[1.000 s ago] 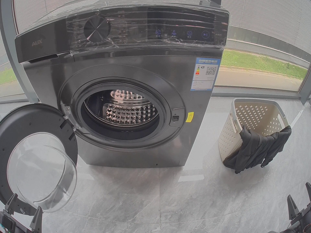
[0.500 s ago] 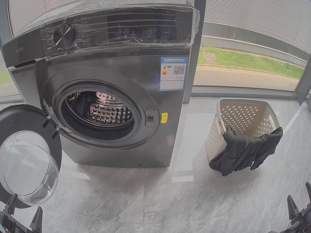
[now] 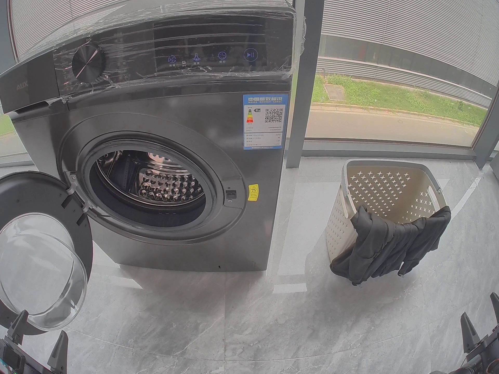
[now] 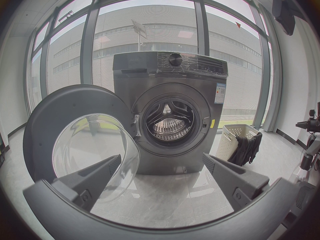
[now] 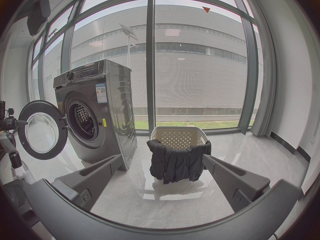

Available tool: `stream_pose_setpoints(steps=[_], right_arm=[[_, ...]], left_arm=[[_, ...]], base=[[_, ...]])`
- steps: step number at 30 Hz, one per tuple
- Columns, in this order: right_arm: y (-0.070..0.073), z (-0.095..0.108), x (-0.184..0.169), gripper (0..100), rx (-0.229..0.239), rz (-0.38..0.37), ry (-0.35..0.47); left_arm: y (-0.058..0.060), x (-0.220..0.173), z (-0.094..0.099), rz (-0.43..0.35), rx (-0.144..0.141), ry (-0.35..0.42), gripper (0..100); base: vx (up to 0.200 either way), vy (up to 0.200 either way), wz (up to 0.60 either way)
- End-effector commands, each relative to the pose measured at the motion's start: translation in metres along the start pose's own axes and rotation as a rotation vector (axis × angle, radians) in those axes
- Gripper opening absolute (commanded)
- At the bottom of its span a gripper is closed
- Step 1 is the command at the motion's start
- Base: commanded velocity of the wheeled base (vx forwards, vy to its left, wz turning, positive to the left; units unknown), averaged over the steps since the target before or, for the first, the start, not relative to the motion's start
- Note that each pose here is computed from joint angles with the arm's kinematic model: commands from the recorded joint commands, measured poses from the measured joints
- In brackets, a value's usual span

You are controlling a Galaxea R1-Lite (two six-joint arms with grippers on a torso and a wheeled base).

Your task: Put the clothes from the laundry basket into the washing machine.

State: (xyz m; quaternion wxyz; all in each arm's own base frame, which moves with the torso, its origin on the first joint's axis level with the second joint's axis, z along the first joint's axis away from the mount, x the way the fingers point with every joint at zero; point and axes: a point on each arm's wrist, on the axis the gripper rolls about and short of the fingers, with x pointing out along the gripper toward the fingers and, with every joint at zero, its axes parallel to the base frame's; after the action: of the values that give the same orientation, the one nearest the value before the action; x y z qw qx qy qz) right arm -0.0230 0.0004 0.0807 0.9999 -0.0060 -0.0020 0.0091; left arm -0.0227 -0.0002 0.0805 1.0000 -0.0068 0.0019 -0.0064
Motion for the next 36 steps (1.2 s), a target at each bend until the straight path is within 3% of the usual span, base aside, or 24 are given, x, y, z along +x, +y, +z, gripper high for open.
stream_pose_setpoints(steps=[1, 21, 36], right_arm=[[0.0000, -0.0051, 0.0001, 100, 0.000, 0.003, 0.002], [0.0000, -0.0051, 0.0001, 100, 0.000, 0.002, 0.002], [0.0000, -0.0051, 0.0001, 100, 0.000, 0.002, 0.002]], left_arm=[[0.0000, 0.0002, -0.0052, 0.001, 0.000, 0.003, 100], [0.0000, 0.0002, -0.0052, -0.001, 0.000, 0.003, 100], [0.0000, 0.0002, -0.0052, 0.001, 0.001, 0.003, 100]], base=[[0.000, -0.200, 0.00], [0.000, -0.200, 0.00], [0.000, 0.000, 0.00]])
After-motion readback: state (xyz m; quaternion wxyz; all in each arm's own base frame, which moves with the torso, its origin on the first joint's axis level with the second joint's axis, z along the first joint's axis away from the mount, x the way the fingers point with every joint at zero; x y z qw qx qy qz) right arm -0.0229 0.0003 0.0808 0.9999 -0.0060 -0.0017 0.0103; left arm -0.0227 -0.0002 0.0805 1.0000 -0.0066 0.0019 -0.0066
